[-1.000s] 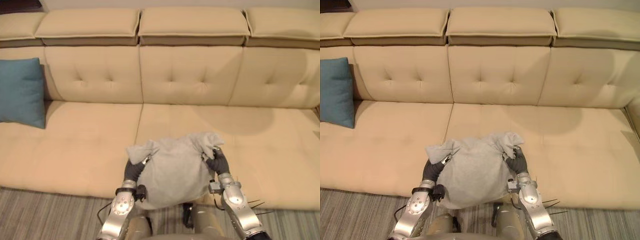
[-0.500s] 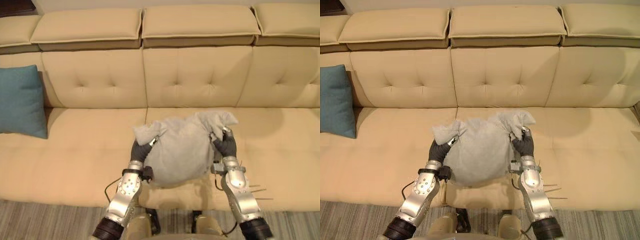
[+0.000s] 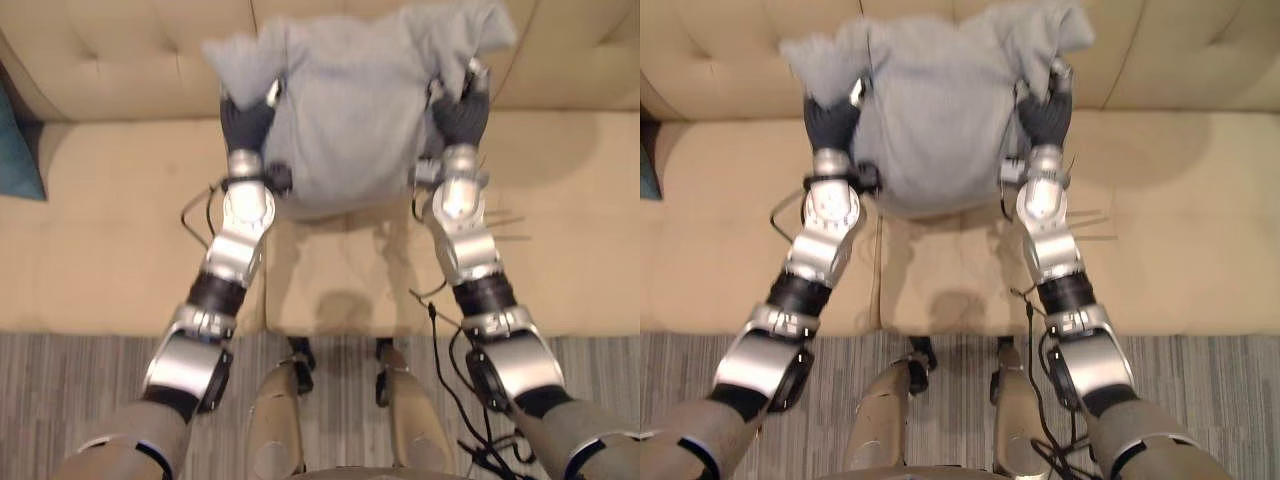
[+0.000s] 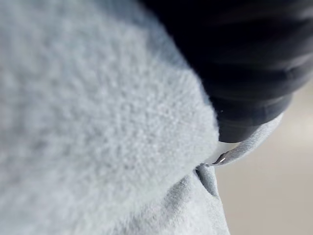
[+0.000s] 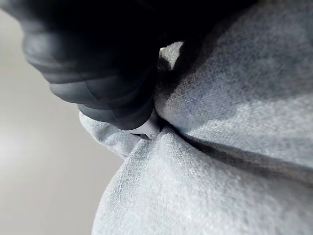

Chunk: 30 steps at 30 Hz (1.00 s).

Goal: Pick up cushions and gather them together orderly.

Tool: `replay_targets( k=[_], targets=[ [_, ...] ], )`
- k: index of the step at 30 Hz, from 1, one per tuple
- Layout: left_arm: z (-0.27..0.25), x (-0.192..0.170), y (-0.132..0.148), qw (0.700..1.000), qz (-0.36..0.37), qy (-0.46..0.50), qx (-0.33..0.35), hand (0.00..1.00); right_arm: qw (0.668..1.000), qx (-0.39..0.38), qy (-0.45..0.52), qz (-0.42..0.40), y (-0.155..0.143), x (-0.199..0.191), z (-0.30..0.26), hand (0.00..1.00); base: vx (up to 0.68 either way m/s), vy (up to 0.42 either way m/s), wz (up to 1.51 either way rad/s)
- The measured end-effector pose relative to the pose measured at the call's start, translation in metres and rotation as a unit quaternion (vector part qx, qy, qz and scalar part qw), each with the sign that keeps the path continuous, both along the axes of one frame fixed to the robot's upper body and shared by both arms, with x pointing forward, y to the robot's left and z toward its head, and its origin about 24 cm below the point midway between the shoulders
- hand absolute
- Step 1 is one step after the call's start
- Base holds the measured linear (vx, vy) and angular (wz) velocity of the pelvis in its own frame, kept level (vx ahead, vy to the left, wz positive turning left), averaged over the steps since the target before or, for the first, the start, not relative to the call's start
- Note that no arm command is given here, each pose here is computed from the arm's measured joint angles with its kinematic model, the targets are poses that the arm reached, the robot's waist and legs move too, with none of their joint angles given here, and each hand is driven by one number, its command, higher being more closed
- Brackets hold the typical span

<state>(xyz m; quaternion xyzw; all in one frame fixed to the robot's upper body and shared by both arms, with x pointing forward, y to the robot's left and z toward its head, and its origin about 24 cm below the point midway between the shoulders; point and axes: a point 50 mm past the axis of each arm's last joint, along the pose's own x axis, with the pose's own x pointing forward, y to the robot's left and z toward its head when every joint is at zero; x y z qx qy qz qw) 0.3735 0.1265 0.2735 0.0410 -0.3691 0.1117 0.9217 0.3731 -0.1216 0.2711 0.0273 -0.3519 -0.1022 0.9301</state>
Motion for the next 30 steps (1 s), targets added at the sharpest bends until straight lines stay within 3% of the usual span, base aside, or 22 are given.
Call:
replay_targets(
  k=[1, 2, 12, 18, 25, 30],
  targets=[
    [0.012, 0.002, -0.001, 1.0, 0.003, -0.01, -0.001, 0.0, 1.0, 0.005, -0.007, -0.003, 0.001, 0.002, 0.01, 1.0, -0.06, -0.059, 0.02],
    [0.023, 0.004, -0.001, 1.0, 0.007, -0.017, -0.002, 0.0, 1.0, 0.009, -0.013, -0.004, 0.002, 0.003, 0.018, 0.0, -0.05, -0.067, 0.01],
    [0.095, 0.002, 0.037, 0.991, 0.09, -0.081, -0.053, 0.0, 0.994, 0.036, -0.104, 0.002, 0.009, -0.007, 0.081, 0.0, -0.02, -0.051, 0.0],
    [0.101, -0.001, 0.056, 0.989, 0.102, -0.086, -0.06, 0.0, 0.991, 0.057, -0.119, -0.01, -0.001, -0.011, 0.087, 0.0, 0.0, -0.015, 0.01],
    [0.108, -0.009, 0.094, 0.988, 0.105, -0.089, -0.074, 0.0, 0.98, 0.092, -0.177, -0.016, -0.047, -0.033, 0.099, 0.0, -0.02, -0.033, 0.0],
    [0.079, -0.018, 0.116, 0.989, 0.093, -0.083, -0.079, 0.0, 0.979, 0.069, -0.192, 0.005, -0.08, -0.049, 0.08, 0.0, -0.03, -0.064, -0.02]
  ],
)
